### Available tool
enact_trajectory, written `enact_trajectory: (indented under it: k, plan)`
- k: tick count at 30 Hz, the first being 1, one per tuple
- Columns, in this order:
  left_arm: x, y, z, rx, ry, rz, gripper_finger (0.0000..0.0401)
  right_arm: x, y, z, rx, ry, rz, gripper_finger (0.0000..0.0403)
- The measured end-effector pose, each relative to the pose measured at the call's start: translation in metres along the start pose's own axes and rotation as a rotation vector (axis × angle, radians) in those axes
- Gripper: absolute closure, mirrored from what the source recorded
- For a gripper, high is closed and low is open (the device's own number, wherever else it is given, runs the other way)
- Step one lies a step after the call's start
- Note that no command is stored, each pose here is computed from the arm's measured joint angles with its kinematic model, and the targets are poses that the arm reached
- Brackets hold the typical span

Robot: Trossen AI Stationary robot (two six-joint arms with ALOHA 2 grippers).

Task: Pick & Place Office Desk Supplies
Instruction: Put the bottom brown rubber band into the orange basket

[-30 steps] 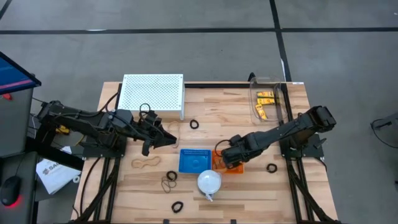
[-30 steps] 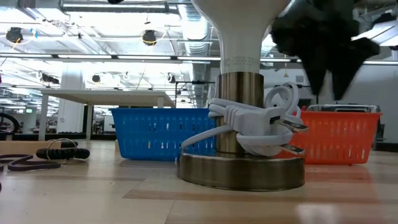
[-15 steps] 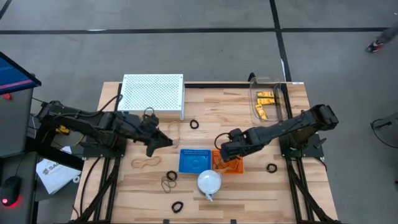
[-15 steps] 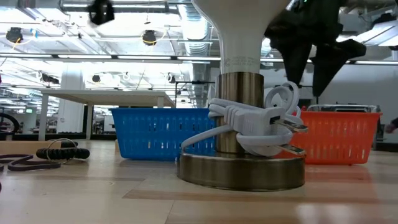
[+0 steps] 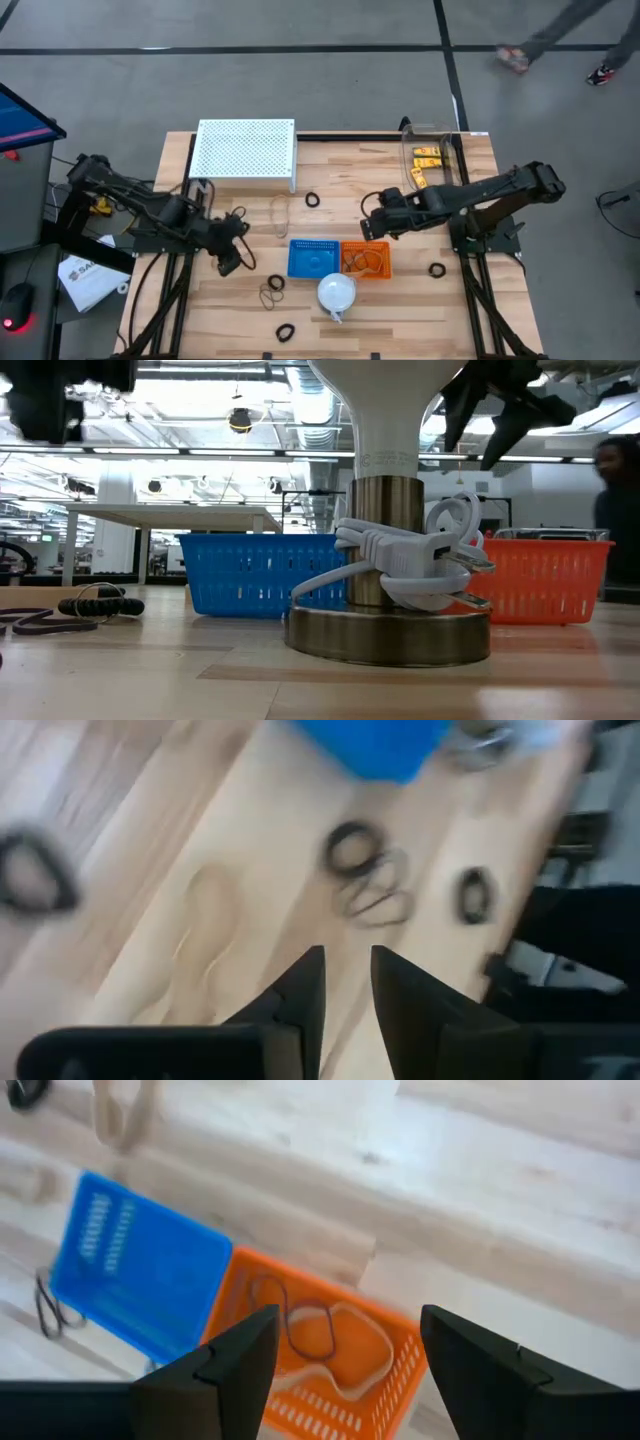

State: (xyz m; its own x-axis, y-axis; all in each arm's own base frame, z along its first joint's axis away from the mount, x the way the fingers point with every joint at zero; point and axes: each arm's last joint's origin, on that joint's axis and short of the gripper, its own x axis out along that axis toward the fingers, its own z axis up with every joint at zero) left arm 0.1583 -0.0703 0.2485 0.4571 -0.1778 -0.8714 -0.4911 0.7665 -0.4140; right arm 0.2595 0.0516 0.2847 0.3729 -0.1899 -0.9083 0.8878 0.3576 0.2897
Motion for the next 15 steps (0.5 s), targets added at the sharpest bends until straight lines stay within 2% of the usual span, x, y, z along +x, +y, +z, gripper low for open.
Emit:
enact_trajectory:
  k: [3,9,15]
  plan:
    - [0.025,0.013,-0.008,-0.135,0.064,0.091,0.0325,-0.005,-0.003,0.005,0.016,-0.028,0.01,0.0163]
    - [0.065,0.032,-0.019,-0.289,0.128,0.27,0.0325,-0.009,-0.006,0.008,0.008,-0.033,0.019,0.0163]
    - [0.088,0.031,-0.018,-0.298,0.113,0.293,0.0325,-0.013,-0.006,0.009,0.006,-0.038,0.044,0.0163]
